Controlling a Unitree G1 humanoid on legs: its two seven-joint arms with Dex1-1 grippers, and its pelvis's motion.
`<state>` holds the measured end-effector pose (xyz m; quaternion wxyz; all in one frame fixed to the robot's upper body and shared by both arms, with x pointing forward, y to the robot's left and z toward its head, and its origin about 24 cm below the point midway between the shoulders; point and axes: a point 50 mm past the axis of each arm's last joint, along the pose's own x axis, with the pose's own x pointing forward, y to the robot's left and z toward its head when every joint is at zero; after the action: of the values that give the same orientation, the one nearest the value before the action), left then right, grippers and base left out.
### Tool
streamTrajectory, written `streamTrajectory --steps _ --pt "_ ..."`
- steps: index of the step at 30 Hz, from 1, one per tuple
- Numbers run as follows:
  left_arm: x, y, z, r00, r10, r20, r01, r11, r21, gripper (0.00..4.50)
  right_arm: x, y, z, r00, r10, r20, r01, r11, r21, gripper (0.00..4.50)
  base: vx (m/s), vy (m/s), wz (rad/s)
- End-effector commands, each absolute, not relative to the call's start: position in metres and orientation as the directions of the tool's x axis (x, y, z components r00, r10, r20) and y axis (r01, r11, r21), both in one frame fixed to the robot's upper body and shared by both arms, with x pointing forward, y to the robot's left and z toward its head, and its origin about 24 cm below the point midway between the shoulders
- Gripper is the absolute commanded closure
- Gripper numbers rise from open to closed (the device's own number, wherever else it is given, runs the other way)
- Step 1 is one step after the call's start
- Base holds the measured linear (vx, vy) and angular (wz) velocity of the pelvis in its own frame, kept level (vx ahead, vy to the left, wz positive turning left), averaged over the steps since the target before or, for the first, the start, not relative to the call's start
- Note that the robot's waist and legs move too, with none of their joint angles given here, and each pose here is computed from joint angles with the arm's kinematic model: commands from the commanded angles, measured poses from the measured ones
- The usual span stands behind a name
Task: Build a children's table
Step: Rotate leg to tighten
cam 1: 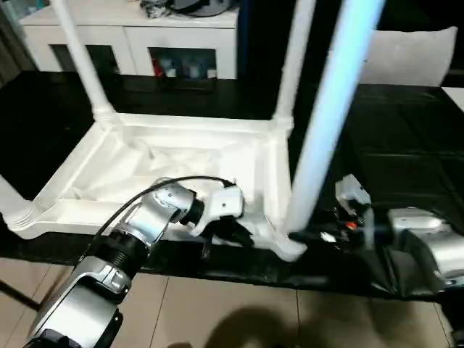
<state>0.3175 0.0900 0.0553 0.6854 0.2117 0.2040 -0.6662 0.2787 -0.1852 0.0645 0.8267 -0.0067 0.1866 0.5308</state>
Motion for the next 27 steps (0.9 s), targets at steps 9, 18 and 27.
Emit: streamTrajectory --steps 9,18,27 --pt "0.342 0.045 0.076 0.333 -0.843 -0.423 0.937 0.347 0.046 4.50 0.313 -0.142 0.055 0.782 0.534 -0.322 -0.513 0.845 0.153 2.59 0.000 0.000 0.00" --pt "0.347 0.031 0.080 0.452 -0.810 -0.372 0.884 0.462 0.068 4.50 0.321 -0.113 0.058 0.873 0.440 -0.210 -0.394 0.890 0.228 2.05 0.000 0.000 0.00" --pt "0.344 0.043 0.073 0.417 -0.814 -0.405 0.906 0.406 0.117 4.50 0.318 -0.133 0.067 0.874 0.463 -0.149 -0.439 0.882 0.169 1.21 0.000 0.000 0.00"
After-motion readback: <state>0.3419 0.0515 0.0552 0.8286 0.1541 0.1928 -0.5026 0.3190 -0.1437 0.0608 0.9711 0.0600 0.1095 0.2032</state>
